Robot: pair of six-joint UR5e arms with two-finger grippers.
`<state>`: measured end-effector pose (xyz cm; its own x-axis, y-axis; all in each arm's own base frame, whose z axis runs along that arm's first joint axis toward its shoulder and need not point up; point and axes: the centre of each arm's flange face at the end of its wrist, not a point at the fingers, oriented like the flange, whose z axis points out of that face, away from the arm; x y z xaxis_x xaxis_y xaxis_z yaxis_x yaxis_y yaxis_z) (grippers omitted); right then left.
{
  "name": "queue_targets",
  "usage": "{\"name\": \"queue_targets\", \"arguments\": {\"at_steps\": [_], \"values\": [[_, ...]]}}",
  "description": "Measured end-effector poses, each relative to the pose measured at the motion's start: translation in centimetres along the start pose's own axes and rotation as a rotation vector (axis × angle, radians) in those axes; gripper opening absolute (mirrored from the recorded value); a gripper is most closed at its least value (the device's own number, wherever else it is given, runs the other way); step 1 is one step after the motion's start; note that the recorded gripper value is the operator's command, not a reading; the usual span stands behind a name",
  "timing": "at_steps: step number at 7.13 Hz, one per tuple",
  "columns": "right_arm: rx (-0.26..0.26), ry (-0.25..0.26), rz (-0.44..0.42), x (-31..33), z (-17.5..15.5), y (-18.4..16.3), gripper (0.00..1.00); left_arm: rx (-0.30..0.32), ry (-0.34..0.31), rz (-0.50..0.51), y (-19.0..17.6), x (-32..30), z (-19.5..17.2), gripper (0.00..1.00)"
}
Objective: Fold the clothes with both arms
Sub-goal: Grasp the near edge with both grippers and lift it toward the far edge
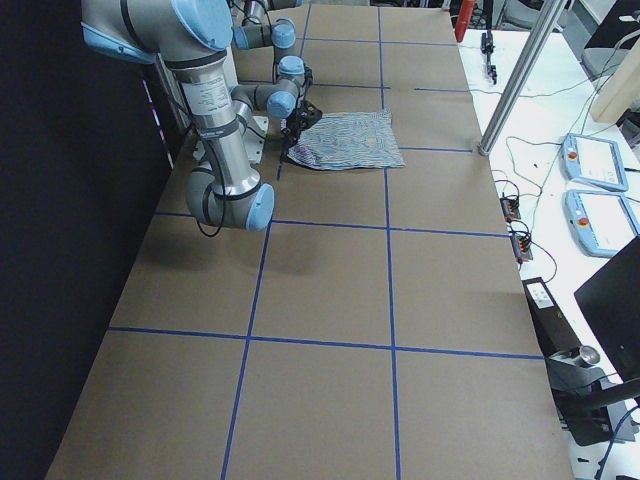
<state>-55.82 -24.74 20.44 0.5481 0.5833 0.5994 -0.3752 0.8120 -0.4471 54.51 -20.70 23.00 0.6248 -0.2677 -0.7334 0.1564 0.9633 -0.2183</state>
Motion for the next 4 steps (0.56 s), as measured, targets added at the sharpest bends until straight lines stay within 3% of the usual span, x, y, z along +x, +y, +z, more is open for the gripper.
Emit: {"name": "queue_targets", "arguments": {"at_steps": [2, 4], "values": [[0.0, -0.021, -0.011, -0.4, -0.8, 0.0, 0.0, 0.013, 0.016, -0.009, -1.1, 0.4, -1.1, 0.0], [0.046, -0.099, -0.014, -2.5, -2.5, -4.6, 0.0, 0.09, 0.059, -0.001, -6.7, 0.9, -4.1, 0.0]]}}
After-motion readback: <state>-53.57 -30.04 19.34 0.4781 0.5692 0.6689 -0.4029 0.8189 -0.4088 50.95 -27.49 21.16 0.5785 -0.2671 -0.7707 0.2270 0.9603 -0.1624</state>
